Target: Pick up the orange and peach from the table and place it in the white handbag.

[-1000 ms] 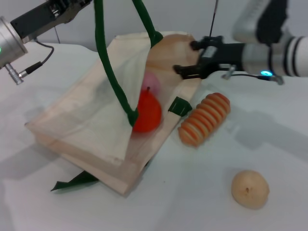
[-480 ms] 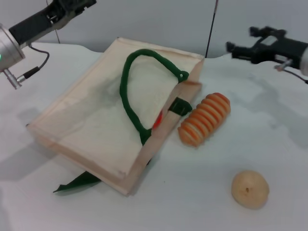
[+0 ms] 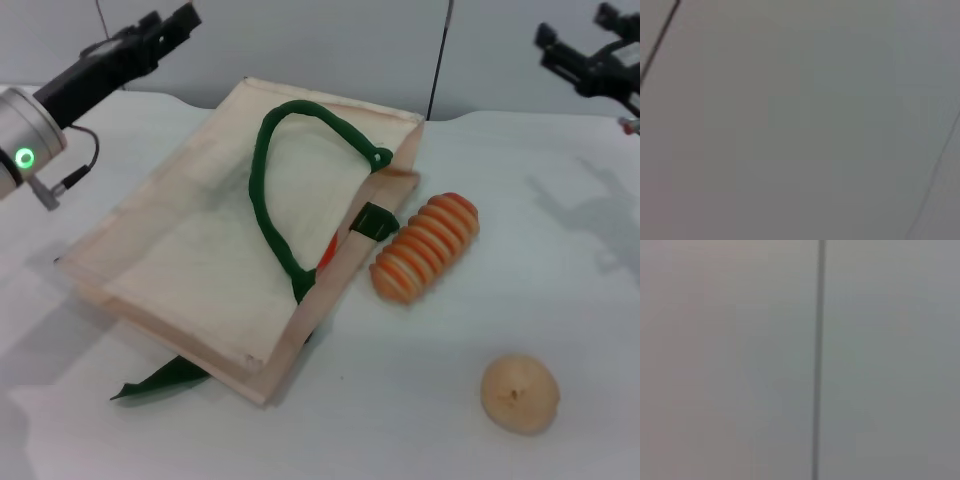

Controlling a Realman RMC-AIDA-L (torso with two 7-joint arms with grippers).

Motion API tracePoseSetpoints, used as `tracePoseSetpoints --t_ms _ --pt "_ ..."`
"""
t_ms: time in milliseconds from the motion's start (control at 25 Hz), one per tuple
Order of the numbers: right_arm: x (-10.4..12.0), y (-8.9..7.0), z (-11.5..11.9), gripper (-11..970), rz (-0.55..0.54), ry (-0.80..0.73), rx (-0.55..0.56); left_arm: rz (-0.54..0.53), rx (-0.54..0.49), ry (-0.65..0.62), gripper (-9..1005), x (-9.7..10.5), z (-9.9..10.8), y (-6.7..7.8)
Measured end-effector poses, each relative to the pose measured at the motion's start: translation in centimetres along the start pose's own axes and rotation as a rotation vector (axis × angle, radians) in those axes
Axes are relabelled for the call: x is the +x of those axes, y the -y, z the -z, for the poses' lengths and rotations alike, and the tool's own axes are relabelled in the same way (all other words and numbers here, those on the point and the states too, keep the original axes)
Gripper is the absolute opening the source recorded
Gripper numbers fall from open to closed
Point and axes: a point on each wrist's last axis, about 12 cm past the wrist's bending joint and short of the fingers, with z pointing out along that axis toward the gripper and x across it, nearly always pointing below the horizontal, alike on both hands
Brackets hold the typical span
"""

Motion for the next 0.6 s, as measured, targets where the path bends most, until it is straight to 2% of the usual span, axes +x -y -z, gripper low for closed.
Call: tracePoseSetpoints --t_ms 240,480,600 --pt "0.8 -0.1 2.6 879 -0.025 0.162 0.141 -0.227 -0.127 0.054 711 2.4 0.5 -0.1" --pt "1.7 -0.1 4.2 880 -0.048 0.213 0.264 -0.357 -0.27 0.138 706 3.7 1.5 -0.3" --pt "2.1 -0.2 4.5 880 -0.055 0.206 0.285 -0.376 -0.338 0.163 704 3.9 2.2 -0.7"
